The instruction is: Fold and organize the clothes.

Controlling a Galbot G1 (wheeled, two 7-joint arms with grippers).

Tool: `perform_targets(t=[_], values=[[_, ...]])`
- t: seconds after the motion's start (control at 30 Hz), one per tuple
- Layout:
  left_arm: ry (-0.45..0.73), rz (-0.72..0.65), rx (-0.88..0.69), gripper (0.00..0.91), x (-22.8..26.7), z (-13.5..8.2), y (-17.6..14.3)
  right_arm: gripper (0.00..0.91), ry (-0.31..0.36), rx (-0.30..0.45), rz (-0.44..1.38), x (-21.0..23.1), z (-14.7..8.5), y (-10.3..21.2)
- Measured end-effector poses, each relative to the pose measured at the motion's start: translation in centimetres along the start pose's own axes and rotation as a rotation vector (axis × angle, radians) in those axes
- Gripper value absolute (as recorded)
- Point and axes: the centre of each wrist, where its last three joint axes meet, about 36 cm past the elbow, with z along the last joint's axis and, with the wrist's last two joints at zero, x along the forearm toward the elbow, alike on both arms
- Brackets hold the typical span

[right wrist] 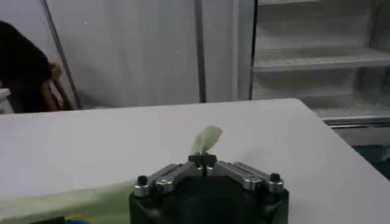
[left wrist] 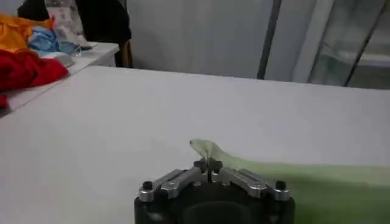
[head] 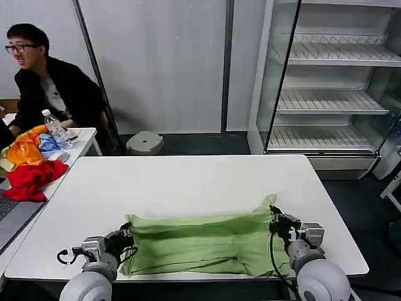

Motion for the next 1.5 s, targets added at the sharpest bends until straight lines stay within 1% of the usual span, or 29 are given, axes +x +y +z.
perform_targets(t=[0.1, 0.13, 0.2, 0.67, 0.8, 1.1, 1.13, 1.17, 1.2, 1.3, 1.33, 1.5], values=[[0.004, 0.004, -0.001, 0.02, 0.2, 0.2, -0.1, 0.0, 0.006, -0.007, 0.014, 0.1, 0.3, 0.0], [0.006, 0.004, -0.002, 0.01, 0.2, 0.2, -0.2, 0.0, 0.008, -0.009, 0.017, 0.2, 0.4, 0.0], [0.015, 0.006, -0.002, 0.02, 0.3, 0.5, -0.3, 0.0, 0.012, -0.012, 0.027, 0.2, 0.7, 0.0], [0.064, -0.013, -0.012, 0.01, 0.1, 2.2, -0.2, 0.0, 0.053, -0.039, 0.101, -0.9, 2.8, 0.4], [0.073, -0.018, -0.016, 0.02, 0.3, 2.5, -0.1, 0.0, 0.062, -0.047, 0.113, -0.9, 3.2, 0.7], [0.093, -0.008, -0.007, 0.01, 0.2, 3.3, -0.7, 0.0, 0.078, -0.059, 0.121, -1.4, 4.4, 1.5], [0.094, -0.007, -0.006, 0.02, 0.2, 3.3, -0.7, 0.0, 0.078, -0.061, 0.121, -1.4, 4.5, 1.6], [0.095, -0.007, -0.005, 0.383, 0.2, 3.3, -0.7, 0.0, 0.078, -0.061, 0.121, -1.5, 4.5, 1.7], [0.095, -0.007, -0.005, 0.907, 0.2, 3.4, -0.7, 0.0, 0.077, -0.061, 0.122, -1.5, 4.5, 1.7], [0.096, -0.008, -0.008, 0.907, 0.1, 3.5, -0.6, 0.0, 0.071, -0.056, 0.128, -1.6, 4.5, 1.9], [0.094, -0.009, -0.009, 0.907, 0.1, 3.5, -0.6, 0.907, 0.069, -0.054, 0.131, -1.7, 4.5, 1.9], [0.076, -0.028, -0.016, 0.907, 0.2, 3.4, -0.3, 0.907, 0.048, -0.037, 0.152, -1.6, 3.7, 2.0]])
